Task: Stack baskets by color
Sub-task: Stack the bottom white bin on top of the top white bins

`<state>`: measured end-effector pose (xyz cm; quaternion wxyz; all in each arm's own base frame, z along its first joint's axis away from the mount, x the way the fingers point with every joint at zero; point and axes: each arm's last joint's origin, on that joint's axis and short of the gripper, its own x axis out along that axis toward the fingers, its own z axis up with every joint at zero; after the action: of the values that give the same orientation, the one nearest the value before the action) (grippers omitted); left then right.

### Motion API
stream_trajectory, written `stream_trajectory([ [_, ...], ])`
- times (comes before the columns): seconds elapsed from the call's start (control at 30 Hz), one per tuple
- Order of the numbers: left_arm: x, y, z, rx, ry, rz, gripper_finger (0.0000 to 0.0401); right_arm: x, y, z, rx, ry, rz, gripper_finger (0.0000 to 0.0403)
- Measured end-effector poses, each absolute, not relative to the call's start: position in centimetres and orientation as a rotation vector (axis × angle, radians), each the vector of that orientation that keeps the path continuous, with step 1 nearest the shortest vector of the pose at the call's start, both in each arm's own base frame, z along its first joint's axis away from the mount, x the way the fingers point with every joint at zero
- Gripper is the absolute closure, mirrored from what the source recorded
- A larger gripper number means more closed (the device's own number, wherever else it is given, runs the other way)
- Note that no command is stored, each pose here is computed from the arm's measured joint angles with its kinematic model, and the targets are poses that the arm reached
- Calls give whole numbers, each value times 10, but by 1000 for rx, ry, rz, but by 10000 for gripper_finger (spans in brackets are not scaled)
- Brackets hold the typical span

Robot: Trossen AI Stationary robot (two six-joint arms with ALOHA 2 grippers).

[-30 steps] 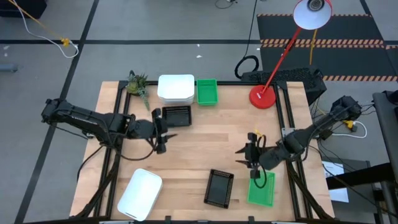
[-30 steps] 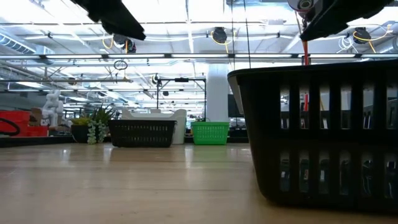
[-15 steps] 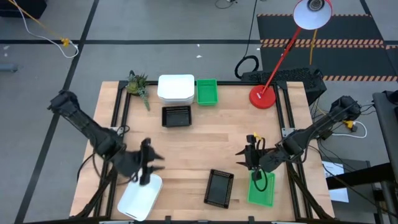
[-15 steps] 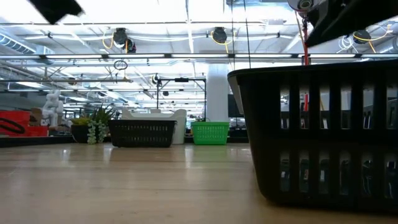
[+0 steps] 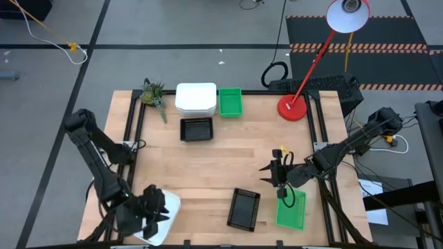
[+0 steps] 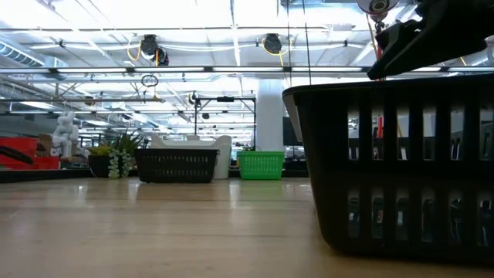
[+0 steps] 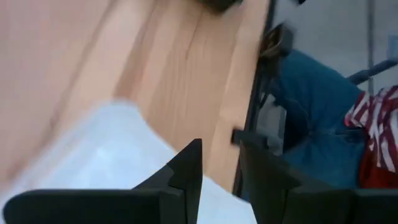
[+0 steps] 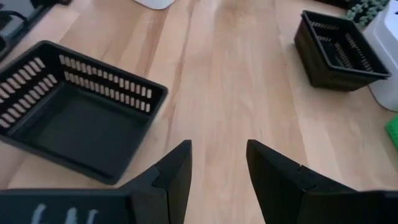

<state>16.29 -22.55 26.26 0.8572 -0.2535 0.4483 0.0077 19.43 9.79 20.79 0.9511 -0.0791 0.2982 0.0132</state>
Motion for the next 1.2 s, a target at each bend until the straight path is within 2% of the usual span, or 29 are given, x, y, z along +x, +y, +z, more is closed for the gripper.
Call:
stream_trajectory([
  [0.23,178,-242,234,-884,1172,209,297,196,93,208,-172,609,10,255],
  [0.3,182,-242,228,-956,1193,276,297,197,93,208,-176,609,10,255],
  [0.37,188,-246,227,-1010,1176,255,297,197,93,208,-186,609,12,255],
  [0.47,194,-252,226,-1042,1147,203,294,198,93,209,-218,593,26,255],
  [0.93,198,-250,195,-1053,1256,444,214,203,96,217,-292,498,61,255],
  [1.07,196,-248,193,-1027,1264,469,217,203,96,218,-286,493,62,255],
  [1.2,196,-250,189,-1024,1301,477,236,203,96,218,-275,495,60,255],
])
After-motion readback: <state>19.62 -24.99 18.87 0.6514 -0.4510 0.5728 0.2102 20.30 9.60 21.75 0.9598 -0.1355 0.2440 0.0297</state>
